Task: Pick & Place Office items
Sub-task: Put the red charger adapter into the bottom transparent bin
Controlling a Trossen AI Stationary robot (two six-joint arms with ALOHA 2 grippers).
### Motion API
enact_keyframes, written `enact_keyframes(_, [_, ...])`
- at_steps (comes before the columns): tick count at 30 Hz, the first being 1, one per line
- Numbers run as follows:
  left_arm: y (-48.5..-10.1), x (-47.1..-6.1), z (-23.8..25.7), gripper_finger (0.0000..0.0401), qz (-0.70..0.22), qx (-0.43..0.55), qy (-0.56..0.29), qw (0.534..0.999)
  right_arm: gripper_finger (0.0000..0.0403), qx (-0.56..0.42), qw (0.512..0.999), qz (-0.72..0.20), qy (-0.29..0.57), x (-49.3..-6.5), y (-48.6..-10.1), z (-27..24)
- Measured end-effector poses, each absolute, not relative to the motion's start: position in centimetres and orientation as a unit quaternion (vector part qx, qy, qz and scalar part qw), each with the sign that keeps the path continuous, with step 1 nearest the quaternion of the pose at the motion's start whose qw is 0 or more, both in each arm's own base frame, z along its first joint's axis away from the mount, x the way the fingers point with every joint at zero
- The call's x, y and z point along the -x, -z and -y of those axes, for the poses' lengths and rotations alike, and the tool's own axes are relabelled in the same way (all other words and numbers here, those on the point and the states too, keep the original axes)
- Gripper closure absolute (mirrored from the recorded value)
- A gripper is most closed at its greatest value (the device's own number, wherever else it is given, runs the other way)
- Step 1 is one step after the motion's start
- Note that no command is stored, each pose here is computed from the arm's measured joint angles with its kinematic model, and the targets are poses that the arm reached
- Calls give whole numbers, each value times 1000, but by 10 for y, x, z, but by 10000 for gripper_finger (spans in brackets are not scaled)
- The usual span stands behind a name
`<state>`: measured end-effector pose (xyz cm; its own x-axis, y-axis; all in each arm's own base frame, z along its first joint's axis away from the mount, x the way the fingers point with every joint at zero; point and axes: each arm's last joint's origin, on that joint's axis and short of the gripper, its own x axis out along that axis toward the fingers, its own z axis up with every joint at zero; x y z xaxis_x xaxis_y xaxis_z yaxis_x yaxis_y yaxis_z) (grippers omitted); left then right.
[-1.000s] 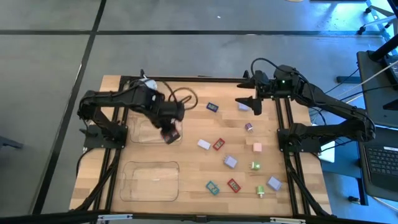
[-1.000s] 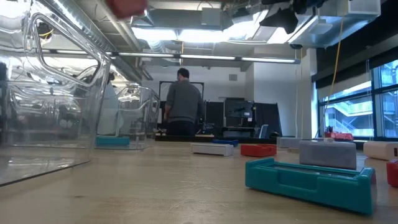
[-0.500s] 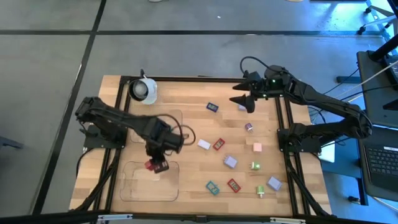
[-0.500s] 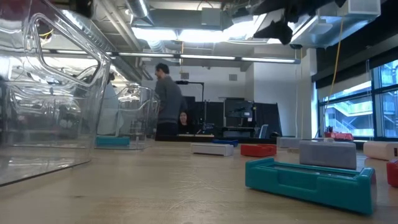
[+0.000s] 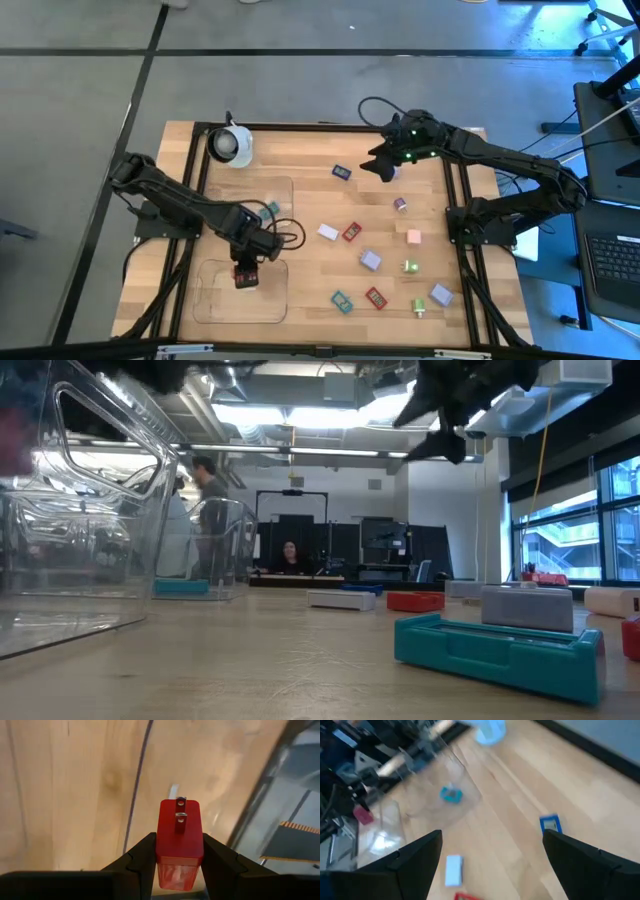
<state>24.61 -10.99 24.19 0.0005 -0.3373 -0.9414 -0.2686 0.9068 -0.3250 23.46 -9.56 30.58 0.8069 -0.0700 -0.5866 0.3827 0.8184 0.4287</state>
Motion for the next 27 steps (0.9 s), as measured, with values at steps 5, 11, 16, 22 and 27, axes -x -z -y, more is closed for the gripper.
enact_keyframes(5, [-216,-242,118,276,-715,224,3,663,57,-268,885,-345,163,-231,-292,96])
enact_keyframes(11, [-196,-245,128,276,-705,289,-69,644,69,-205,862,-410,215,-221,-284,96])
enact_keyframes(16, [-190,-244,135,276,-704,322,-124,620,76,-163,855,-438,226,-217,-281,97])
enact_keyframes(22, [-182,-245,140,275,-700,352,-172,597,76,-132,859,-447,212,-217,-281,97])
enact_keyframes(27, [-181,-247,142,258,-684,381,-197,590,76,-107,862,-453,199,-217,-281,97])
